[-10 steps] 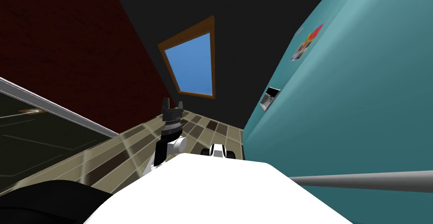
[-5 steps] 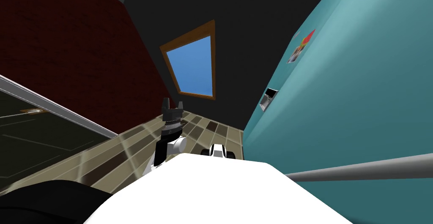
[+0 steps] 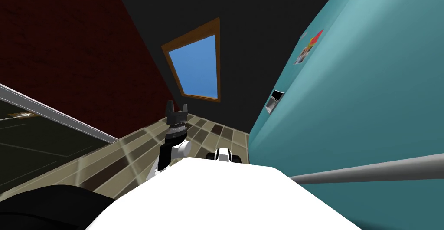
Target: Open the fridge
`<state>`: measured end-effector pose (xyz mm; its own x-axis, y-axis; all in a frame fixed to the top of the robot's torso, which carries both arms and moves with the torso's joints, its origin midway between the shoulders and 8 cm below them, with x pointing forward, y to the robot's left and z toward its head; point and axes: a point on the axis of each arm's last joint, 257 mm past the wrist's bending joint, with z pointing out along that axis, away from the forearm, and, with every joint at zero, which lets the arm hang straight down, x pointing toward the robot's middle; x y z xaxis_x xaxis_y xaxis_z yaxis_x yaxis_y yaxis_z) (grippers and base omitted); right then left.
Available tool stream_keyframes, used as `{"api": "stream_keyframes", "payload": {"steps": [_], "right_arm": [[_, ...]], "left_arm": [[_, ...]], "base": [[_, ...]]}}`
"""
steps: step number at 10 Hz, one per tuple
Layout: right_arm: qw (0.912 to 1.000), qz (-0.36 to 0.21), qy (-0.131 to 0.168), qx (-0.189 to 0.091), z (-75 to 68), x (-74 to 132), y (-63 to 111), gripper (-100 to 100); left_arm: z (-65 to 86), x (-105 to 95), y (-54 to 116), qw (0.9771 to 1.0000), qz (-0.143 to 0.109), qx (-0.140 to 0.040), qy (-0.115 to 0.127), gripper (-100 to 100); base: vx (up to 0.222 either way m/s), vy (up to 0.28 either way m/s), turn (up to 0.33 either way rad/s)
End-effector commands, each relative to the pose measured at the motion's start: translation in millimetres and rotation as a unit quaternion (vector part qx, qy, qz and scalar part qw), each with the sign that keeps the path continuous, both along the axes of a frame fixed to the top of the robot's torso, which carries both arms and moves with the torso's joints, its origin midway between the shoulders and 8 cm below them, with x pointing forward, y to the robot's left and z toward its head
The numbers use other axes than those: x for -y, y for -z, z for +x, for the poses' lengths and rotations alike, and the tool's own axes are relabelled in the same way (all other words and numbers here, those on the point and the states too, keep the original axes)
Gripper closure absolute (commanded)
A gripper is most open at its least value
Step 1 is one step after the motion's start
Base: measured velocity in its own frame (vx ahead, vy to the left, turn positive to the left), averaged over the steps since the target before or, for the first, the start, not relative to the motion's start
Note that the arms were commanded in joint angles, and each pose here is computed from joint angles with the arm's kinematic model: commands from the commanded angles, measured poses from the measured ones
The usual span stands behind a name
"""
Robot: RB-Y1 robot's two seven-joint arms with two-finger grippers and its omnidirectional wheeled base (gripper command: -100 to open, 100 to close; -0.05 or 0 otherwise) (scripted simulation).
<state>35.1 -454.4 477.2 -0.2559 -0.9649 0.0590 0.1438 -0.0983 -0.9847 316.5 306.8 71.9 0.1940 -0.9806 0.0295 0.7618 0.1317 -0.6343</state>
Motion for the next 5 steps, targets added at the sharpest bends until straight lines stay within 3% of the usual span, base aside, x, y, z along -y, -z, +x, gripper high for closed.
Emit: {"api": "stream_keyframes", "payload": {"steps": [1, 5], "right_arm": [[0.9995, 0.000, 0.031, 0.001, -9.2, 9, -1.0, 100], [0.9980, 0.000, 0.062, 0.001, -19.4, 18, -2.3, 100]], "left_arm": [[0.0, 0.0, 0.0, 1.0000, 0.000, 0.000, 0.000, 0], [-0.1, 0.0, 0.0, 1.0000, 0.000, 0.000, 0.000, 0]], "base": [[0.173, 0.183, -0.093], [0.212, 0.214, -0.051]]}}
